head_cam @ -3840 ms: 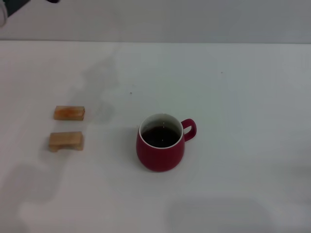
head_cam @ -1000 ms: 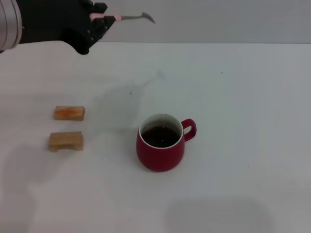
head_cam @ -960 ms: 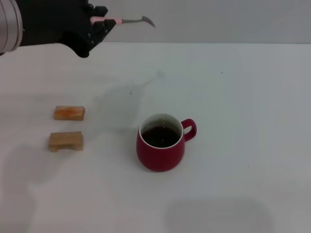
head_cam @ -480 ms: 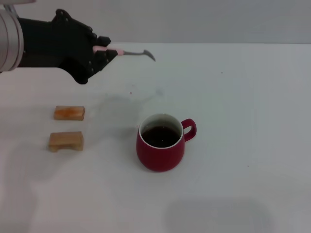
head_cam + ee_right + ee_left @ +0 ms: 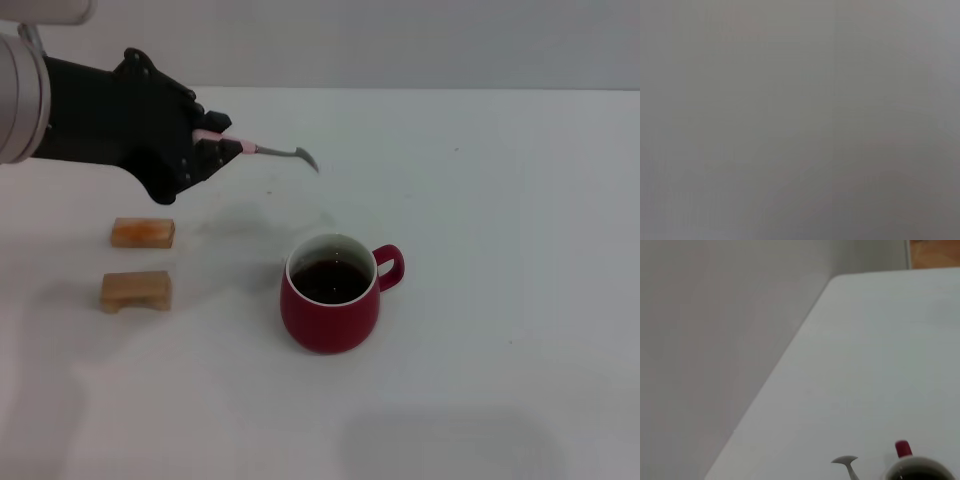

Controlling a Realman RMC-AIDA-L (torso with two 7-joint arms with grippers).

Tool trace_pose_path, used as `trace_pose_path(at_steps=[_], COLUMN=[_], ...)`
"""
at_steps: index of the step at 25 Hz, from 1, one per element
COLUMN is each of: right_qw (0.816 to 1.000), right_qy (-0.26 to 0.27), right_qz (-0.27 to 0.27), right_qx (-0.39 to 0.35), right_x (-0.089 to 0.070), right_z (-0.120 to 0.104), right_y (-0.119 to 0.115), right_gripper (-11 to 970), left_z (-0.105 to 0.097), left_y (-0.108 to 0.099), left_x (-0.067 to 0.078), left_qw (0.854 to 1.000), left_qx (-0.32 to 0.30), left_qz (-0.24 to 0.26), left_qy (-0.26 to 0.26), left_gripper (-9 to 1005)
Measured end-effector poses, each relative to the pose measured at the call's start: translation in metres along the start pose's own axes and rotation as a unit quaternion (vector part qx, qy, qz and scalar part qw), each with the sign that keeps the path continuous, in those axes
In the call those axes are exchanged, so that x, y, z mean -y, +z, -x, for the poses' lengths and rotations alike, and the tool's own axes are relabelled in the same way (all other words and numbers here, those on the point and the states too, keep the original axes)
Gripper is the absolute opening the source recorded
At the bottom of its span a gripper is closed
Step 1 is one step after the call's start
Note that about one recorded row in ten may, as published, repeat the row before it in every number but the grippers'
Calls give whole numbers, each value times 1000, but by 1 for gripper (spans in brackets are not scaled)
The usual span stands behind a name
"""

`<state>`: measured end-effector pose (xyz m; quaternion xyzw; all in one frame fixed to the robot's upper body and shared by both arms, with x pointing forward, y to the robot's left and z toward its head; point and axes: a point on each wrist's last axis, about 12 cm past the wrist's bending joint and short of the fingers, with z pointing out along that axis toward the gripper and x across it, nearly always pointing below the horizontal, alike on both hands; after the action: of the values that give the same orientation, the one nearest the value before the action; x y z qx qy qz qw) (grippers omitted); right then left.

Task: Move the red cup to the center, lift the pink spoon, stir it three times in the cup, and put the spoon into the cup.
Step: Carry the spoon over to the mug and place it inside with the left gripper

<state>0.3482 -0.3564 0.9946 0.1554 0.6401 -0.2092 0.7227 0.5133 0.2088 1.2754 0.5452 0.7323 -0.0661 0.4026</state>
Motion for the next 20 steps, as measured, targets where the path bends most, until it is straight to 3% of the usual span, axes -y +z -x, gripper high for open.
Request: trace_pose_path(at_steps=[20], right_qw=[1000], right_qy=[2], right_qz=[4], right_qx=[-7], right_x=[-2], right_z=[-2], right_y=[3], right_gripper=[690], left_z=[5], left_y=[1], left_x=[11], left_qw=[998], left_qx=[-34], left_qz=[-57], left_qy=[21], left_gripper=[177])
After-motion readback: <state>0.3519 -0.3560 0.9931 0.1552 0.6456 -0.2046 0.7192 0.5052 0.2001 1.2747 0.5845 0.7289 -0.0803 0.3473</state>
